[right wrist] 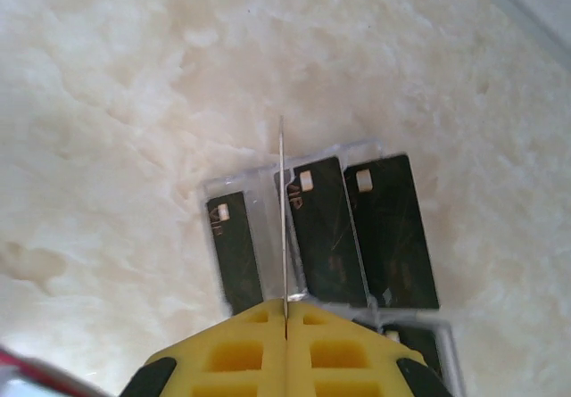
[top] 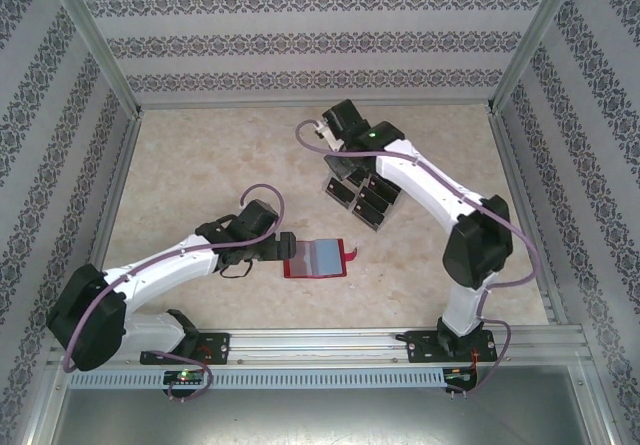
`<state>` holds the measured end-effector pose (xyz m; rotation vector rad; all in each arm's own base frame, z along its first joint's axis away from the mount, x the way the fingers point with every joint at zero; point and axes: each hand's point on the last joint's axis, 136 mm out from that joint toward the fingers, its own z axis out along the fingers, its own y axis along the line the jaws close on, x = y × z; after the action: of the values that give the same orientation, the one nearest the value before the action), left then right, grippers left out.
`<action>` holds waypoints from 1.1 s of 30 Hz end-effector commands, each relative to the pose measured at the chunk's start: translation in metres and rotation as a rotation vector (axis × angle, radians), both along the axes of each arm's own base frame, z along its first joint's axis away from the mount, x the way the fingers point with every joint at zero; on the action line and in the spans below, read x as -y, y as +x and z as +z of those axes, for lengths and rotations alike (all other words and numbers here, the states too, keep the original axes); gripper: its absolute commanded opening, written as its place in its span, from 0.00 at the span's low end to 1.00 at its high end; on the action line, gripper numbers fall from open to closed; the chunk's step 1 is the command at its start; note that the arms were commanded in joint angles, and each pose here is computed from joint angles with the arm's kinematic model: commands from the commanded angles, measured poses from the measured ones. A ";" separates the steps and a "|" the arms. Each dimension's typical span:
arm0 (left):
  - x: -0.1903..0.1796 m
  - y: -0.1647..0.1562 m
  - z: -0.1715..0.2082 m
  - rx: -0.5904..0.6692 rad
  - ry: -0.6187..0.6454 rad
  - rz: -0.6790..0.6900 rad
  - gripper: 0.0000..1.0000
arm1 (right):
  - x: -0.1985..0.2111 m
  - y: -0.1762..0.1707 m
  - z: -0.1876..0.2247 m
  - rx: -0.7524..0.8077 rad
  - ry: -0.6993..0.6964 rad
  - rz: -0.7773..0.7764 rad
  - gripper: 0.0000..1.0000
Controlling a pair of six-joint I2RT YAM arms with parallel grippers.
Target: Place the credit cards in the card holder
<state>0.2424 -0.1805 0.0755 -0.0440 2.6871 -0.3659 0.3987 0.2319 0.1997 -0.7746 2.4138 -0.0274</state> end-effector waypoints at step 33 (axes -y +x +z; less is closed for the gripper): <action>-0.017 -0.032 -0.059 -0.156 0.392 -0.139 1.00 | -0.056 -0.161 -0.117 -0.542 0.934 -0.321 0.00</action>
<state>0.2208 -0.1815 0.0249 0.2629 2.8467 0.0205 0.2364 0.2772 0.0787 0.0811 2.6092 1.1567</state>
